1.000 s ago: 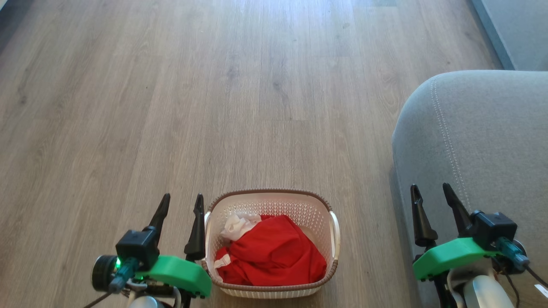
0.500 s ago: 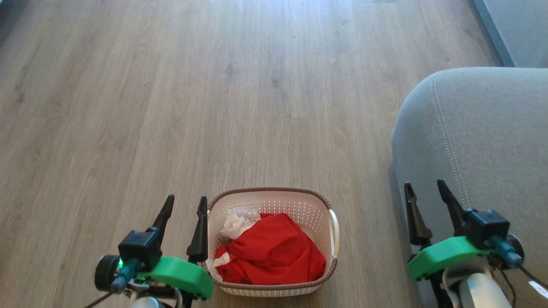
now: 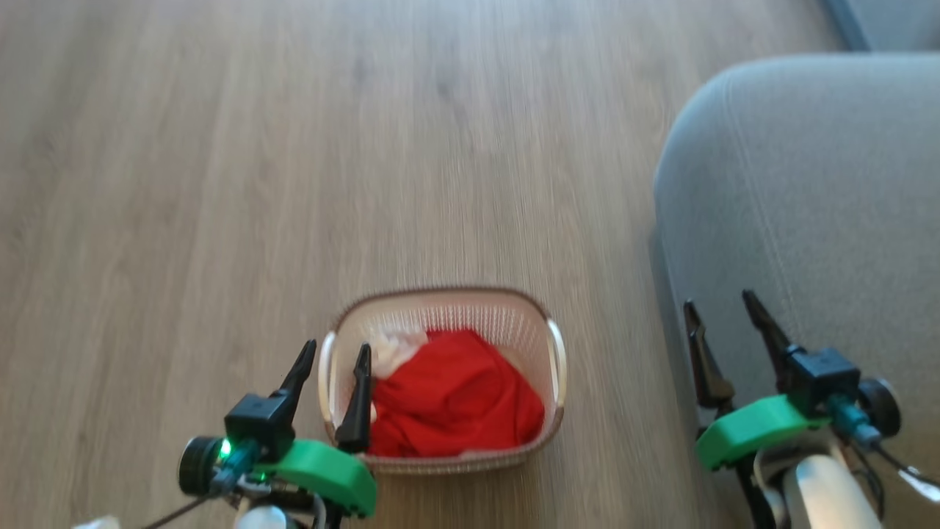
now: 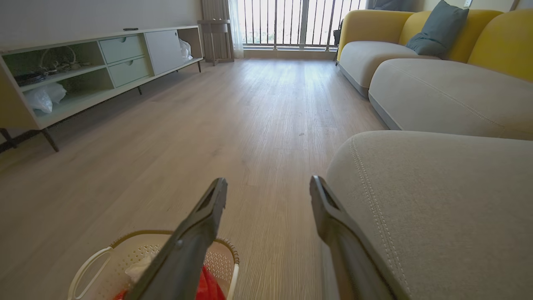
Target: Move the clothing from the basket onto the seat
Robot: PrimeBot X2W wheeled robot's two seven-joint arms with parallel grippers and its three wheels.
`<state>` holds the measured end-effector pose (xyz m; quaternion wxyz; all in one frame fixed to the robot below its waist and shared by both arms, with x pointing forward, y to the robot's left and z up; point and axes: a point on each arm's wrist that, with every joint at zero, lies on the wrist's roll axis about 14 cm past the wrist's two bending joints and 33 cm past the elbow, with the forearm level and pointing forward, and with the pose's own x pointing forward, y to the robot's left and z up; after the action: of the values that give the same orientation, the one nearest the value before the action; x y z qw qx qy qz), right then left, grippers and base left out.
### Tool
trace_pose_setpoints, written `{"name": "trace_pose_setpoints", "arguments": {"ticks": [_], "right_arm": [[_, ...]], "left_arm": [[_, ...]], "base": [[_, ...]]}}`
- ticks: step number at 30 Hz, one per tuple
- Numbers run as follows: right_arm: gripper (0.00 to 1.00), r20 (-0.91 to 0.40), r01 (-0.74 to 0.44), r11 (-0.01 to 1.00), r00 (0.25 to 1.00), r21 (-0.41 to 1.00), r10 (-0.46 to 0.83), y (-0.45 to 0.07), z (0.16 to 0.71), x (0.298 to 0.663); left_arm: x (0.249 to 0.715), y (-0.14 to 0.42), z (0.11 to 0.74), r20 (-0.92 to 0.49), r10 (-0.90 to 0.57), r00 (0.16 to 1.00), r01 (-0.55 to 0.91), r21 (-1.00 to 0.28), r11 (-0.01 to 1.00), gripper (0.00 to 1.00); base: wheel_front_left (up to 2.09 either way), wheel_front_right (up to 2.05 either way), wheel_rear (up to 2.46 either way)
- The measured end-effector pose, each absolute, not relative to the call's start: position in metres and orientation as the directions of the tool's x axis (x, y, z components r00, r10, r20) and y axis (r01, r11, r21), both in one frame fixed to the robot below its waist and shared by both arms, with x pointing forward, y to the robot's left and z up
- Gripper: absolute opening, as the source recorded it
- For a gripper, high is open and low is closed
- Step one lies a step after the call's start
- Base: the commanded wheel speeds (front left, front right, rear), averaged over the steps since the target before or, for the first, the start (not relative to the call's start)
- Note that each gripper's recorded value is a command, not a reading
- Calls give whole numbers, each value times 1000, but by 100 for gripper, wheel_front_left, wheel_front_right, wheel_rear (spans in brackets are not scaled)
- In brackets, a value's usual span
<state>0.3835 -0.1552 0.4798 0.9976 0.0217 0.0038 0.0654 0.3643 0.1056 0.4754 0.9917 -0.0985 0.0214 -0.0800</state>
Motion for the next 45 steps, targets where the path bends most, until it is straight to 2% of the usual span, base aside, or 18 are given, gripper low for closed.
{"name": "trace_pose_setpoints", "arguments": {"ticks": [12,15,20,31,39,45], "right_arm": [[100,-51,-82,996,995,21,83,-174,448,441],[100,-93,-69,997,993,18,71,-179,424,456],[100,-141,-51,999,989,-4,50,-187,393,468],[100,-286,-57,998,957,-33,45,-192,317,471],[100,-372,-51,999,927,-11,43,-193,277,462],[100,-395,-42,999,918,9,43,-193,268,456]], "left_arm": [[433,67,384,-246,-325,913,305,-116,945,100],[453,55,349,-312,-376,873,361,-107,926,100],[463,42,291,-426,-435,794,440,-92,893,100],[451,28,174,-651,-506,565,622,-66,780,100],[461,15,130,-695,-541,473,708,-64,703,100],[456,13,105,-744,-529,409,746,-62,663,100]], "base": [[0,0,0],[0,0,0],[0,0,0],[0,0,0],[0,0,0],[0,0,0]]}}
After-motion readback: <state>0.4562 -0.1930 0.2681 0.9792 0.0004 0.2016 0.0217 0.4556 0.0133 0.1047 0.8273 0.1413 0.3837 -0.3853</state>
